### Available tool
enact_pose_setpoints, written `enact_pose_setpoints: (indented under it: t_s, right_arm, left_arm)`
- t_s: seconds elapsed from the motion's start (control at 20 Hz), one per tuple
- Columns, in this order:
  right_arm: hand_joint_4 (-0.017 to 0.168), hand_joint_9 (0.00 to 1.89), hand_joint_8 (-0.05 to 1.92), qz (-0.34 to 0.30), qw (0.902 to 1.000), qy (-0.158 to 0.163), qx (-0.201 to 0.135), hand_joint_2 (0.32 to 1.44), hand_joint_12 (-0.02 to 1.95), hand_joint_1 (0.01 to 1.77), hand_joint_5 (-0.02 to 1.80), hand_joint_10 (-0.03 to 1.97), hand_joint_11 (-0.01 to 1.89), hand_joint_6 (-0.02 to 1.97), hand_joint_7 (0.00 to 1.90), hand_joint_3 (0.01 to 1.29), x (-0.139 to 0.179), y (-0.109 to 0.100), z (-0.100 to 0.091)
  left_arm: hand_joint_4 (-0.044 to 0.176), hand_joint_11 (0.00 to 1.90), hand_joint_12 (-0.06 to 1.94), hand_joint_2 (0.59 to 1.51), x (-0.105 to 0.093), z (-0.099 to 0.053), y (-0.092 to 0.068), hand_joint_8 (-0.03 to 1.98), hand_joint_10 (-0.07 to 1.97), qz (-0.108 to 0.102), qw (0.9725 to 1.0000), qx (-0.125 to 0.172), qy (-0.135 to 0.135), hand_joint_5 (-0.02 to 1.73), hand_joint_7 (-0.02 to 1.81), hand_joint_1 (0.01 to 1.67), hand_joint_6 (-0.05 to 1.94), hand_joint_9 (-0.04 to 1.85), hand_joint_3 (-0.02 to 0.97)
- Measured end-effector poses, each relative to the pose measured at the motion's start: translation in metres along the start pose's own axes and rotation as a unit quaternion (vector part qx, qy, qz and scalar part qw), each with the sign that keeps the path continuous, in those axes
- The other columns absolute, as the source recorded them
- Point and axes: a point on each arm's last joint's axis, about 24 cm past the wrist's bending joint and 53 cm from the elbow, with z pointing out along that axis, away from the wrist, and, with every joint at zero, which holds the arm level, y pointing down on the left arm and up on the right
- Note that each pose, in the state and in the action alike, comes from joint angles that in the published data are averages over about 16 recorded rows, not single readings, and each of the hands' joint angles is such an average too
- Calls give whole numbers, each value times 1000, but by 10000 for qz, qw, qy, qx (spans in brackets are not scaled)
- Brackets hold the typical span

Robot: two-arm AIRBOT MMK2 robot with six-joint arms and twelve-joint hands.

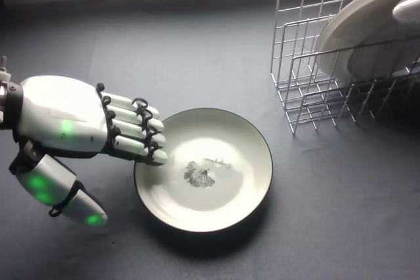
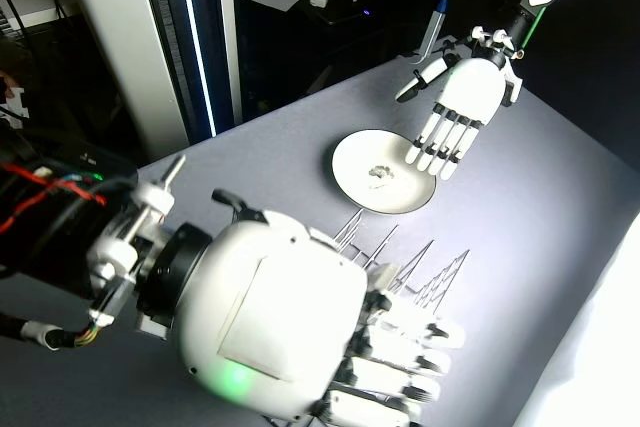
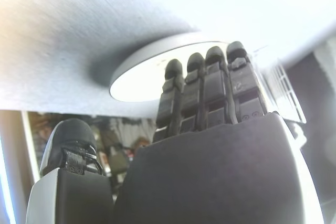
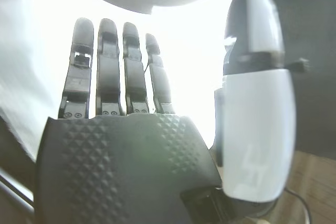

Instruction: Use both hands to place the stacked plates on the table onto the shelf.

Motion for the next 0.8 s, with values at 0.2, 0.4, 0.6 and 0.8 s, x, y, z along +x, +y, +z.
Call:
enact_pose_setpoints:
  t_s: [0.2,0.4,0.6,0.8]
  right_arm:
    - [-3,147,22,-710,9950,320,-624,802,283,879,126,11,38,17,136,13,21,36,1]
    - [-2,43,22,-1433,9780,796,-1291,733,79,824,38,12,12,16,34,13,57,69,-6]
    - [0,21,22,-2017,9524,1342,-1852,700,6,814,19,13,12,16,13,14,101,90,-18]
    - [2,22,22,-2324,9313,1792,-2156,710,10,857,20,12,12,16,16,14,139,98,-27]
  left_arm:
    - [0,22,8,1141,10,1,3,15,-13,-75,9999,-39,87,160,109,14,3,30,-5]
    - [0,25,4,1139,23,1,7,11,-21,-188,9996,-94,194,156,109,14,-6,20,-4]
    - [1,29,3,1139,36,1,11,4,-24,-300,9990,-150,296,147,103,14,-19,13,-5]
    - [2,31,3,1137,46,0,14,-3,-28,-402,9983,-202,375,126,90,14,-32,6,-5]
